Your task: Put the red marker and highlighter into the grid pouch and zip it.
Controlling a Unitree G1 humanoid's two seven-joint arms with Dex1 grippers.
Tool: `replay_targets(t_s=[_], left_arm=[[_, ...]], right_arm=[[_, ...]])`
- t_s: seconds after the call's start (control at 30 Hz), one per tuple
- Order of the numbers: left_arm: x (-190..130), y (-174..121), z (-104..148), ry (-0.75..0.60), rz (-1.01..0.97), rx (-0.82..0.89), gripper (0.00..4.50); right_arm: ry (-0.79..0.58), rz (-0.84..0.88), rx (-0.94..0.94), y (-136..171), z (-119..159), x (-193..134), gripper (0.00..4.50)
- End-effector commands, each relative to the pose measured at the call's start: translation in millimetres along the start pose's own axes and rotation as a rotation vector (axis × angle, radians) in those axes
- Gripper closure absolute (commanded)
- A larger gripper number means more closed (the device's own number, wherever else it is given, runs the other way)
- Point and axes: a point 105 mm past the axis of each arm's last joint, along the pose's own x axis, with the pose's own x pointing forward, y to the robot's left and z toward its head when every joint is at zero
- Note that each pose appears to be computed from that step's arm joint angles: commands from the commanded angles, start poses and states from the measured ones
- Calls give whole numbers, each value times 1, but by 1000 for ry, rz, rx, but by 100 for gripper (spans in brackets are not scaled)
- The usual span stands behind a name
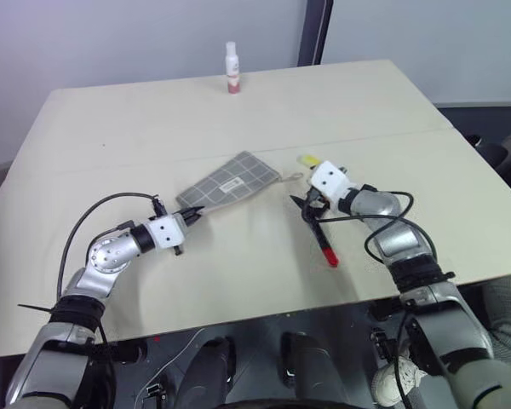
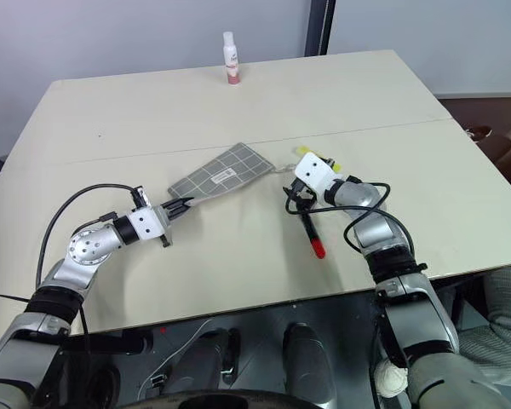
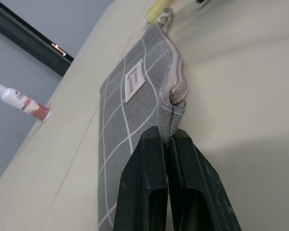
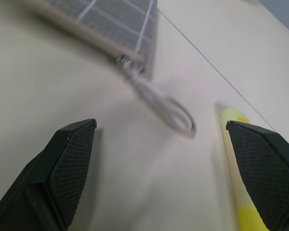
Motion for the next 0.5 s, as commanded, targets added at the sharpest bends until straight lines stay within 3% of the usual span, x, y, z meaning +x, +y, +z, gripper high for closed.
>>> replay_targets(t_s=[0.03,0.23,0.27,0.37,0.5], left_arm=[[-4,11,9,-25,37,26,450],[-6,11,13,-26,36,35,450],[-7,13,13,-23,40,40,450],[-10,16,12,-12,51,45,450],[-9,16,13,-12,58,39,450]], right_arm=[[-46,10,39,0,14,16,2],[-39,23,35,1,19,30,2],[-32,24,35,1,19,33,25],[10,8,-11,-1,13,35,131],[7,3,-52,-5,14,33,336]])
